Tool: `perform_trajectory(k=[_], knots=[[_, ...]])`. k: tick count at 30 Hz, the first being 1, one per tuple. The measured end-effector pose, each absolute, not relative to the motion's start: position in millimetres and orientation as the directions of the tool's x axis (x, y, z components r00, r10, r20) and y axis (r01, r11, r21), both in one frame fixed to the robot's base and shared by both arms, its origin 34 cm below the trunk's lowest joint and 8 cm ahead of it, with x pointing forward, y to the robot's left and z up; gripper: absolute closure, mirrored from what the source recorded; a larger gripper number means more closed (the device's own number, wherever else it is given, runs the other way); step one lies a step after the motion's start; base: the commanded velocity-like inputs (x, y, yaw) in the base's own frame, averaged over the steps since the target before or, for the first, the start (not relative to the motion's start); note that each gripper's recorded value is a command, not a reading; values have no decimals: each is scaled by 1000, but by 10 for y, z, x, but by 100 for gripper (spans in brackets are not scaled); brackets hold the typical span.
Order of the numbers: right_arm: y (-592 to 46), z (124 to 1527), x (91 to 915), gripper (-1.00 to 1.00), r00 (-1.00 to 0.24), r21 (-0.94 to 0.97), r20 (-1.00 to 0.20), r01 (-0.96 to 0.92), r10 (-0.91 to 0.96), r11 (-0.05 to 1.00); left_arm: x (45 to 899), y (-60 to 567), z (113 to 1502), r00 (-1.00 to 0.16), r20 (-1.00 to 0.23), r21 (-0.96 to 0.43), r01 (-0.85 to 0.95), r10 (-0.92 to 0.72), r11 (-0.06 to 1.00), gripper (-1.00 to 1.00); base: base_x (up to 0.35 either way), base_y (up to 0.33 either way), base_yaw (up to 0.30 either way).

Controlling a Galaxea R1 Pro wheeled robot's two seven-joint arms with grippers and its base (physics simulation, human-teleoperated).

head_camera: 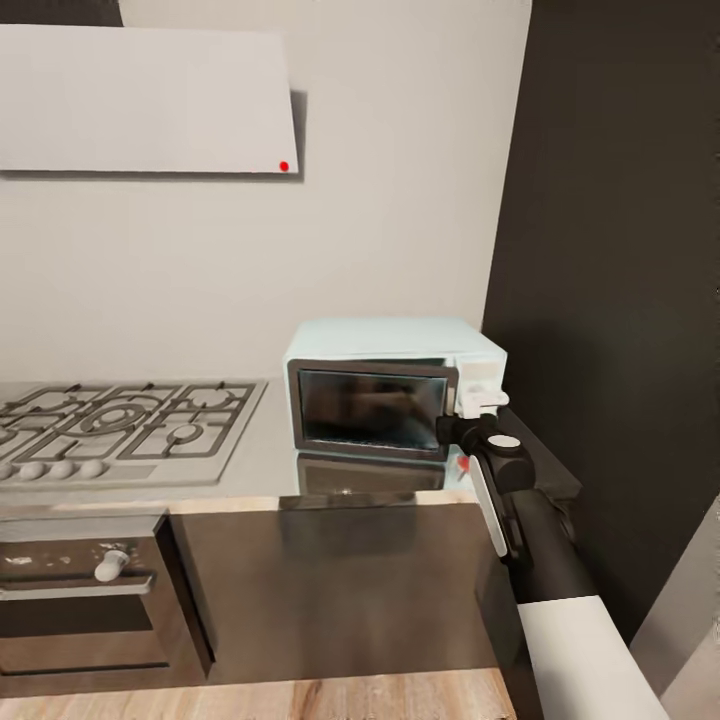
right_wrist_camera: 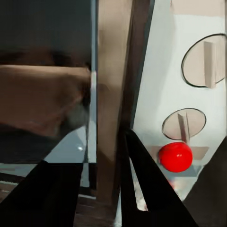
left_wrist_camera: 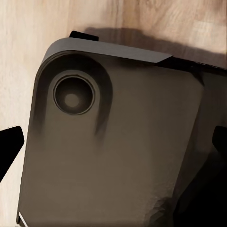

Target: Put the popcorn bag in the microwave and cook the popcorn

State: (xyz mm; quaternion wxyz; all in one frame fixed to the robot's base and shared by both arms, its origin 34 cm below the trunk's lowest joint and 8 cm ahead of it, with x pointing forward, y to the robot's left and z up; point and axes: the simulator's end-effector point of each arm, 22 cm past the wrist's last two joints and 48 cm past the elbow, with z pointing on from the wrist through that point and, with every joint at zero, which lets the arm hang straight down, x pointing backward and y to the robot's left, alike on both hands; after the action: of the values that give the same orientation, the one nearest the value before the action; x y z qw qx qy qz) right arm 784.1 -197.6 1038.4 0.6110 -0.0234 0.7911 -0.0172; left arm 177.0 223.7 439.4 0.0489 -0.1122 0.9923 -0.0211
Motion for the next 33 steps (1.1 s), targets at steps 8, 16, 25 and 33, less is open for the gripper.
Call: perform_trajectory(k=[8, 16, 25, 33], knots=[[-1914, 10385, 7837, 100, -251, -47, -966, -32, -54, 998, 1770, 2237, 4394, -970, -92, -53, -221, -225, 974, -100, -143, 0, 0], [-1833, 10385, 7832, 100, -249, -57, -966, -50, -67, 997, 1770, 2237, 4394, -970, -92, -53, -221, -225, 974, -100, -136, 0, 0], [-1809, 10387, 7827, 100, -249, -60, -966, -55, -72, 997, 1770, 2237, 4394, -970, -92, -53, -222, -227, 974, -100, -23, 0, 0], [-1809, 10386, 7826, 100, -250, -55, -966, -56, -68, 997, 1770, 2237, 4394, -970, -93, -53, -221, -225, 974, -100, 0, 0, 0]])
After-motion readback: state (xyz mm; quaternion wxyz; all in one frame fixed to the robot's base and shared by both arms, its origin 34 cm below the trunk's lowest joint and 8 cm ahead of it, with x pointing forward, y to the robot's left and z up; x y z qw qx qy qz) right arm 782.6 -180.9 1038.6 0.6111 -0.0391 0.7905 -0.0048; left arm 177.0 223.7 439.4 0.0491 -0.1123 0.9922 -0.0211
